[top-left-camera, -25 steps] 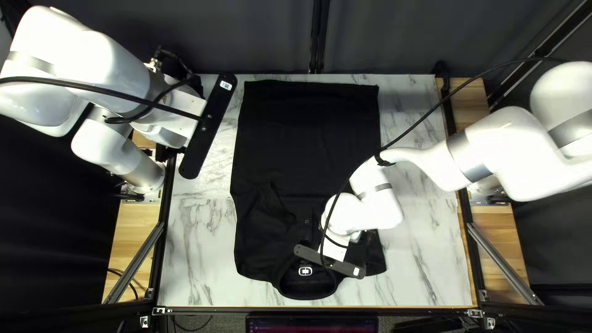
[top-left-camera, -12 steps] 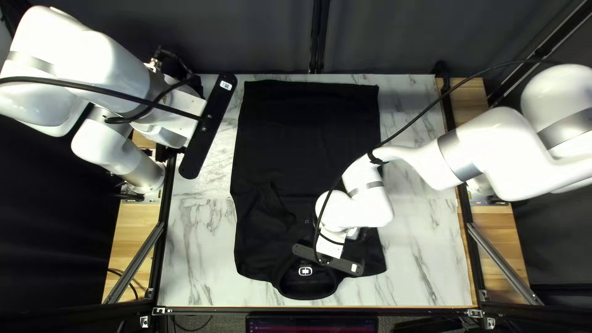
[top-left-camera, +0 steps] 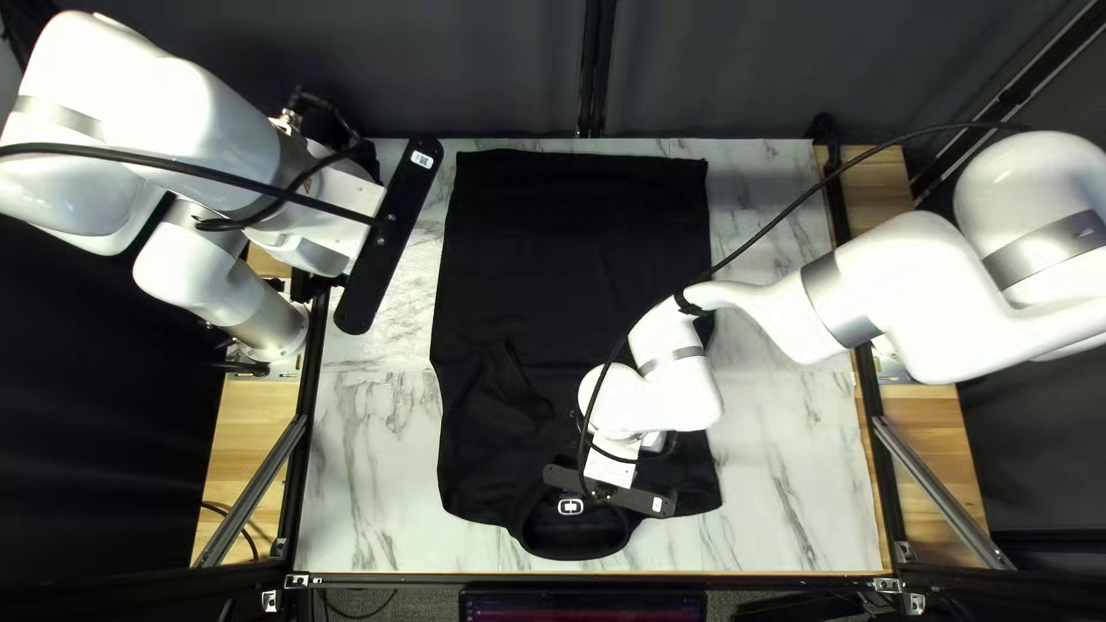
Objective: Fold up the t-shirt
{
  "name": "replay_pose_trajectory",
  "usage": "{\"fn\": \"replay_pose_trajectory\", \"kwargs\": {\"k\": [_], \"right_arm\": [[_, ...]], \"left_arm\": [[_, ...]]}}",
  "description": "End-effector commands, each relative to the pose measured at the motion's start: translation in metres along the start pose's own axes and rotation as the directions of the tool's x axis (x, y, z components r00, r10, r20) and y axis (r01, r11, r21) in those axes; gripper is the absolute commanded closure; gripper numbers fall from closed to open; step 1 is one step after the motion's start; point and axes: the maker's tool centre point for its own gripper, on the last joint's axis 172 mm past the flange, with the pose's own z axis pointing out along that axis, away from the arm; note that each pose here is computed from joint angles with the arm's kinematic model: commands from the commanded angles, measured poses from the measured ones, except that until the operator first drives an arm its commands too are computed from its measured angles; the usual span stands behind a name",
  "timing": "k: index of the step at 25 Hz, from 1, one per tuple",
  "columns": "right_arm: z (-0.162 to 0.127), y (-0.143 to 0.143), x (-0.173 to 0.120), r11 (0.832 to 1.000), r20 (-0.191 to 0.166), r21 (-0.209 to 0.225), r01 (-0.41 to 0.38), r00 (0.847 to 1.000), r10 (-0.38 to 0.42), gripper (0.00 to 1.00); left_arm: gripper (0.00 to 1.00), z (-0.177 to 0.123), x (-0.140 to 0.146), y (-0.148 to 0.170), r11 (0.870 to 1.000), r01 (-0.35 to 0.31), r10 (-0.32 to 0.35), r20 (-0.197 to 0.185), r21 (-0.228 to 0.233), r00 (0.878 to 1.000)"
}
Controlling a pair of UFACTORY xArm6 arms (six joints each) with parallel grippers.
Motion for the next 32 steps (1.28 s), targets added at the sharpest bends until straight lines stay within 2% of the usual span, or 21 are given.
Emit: {"fn": "replay_pose_trajectory", "kwargs": {"k": [1, 2, 3, 7, 15, 19, 21, 22, 25, 32], "right_arm": [[-0.001, -0.003, 0.000, 1.000, 0.015, 0.023, 0.008, 1.000, -0.008, 0.83], [-0.001, -0.004, 0.000, 1.000, 0.017, 0.025, 0.008, 1.000, -0.009, 0.81], [-0.002, -0.005, 0.000, 1.000, 0.019, 0.029, 0.009, 1.000, -0.009, 0.88], [-0.003, -0.006, 0.000, 0.999, 0.024, 0.037, 0.007, 1.000, -0.008, 0.78], [-0.027, -0.009, 0.004, 1.000, 0.043, 0.019, -0.011, 0.999, 0.010, 0.76], [-0.037, -0.005, 0.005, 1.000, 0.055, 0.006, -0.019, 0.998, 0.018, 0.80], [-0.040, 0.000, 0.005, 1.000, 0.059, -0.005, -0.025, 0.998, 0.026, 0.84], [-0.040, 0.001, 0.006, 1.000, 0.061, -0.009, -0.028, 0.998, 0.028, 0.90], [-0.042, 0.009, 0.006, 0.998, 0.066, -0.040, -0.048, 0.997, 0.050, 0.97], [-0.042, 0.030, -0.005, 0.985, 0.095, -0.128, -0.117, 0.987, 0.130, 1.00]], "left_arm": [[0.00, 0.000, 0.000, 0.000, 1.000, 0.000, 0.000, 0.000, 0.000, 1.000], [0.00, 0.000, 0.000, 0.000, 1.000, 0.000, 0.000, 0.000, 0.000, 1.000], [0.00, 0.000, 0.000, 0.000, 1.000, 0.000, 0.000, 0.000, 0.000, 1.000], [0.00, 0.000, 0.000, 0.000, 1.000, 0.000, 0.000, 0.000, 0.000, 1.000], [0.00, 0.000, 0.000, 0.000, 1.000, 0.000, 0.000, 0.000, 0.000, 1.000], [0.00, 0.000, 0.000, 0.000, 1.000, 0.000, 0.000, 0.000, 0.000, 1.000], [0.00, 0.000, 0.000, 0.000, 1.000, 0.000, 0.000, 0.000, 0.000, 1.000], [0.00, 0.000, 0.000, 0.000, 1.000, 0.000, 0.000, 0.000, 0.000, 1.000], [0.00, 0.000, 0.000, 0.000, 1.000, 0.000, 0.000, 0.000, 0.000, 1.000], [0.00, 0.000, 0.000, 0.000, 1.000, 0.000, 0.000, 0.000, 0.000, 1.000]]}}
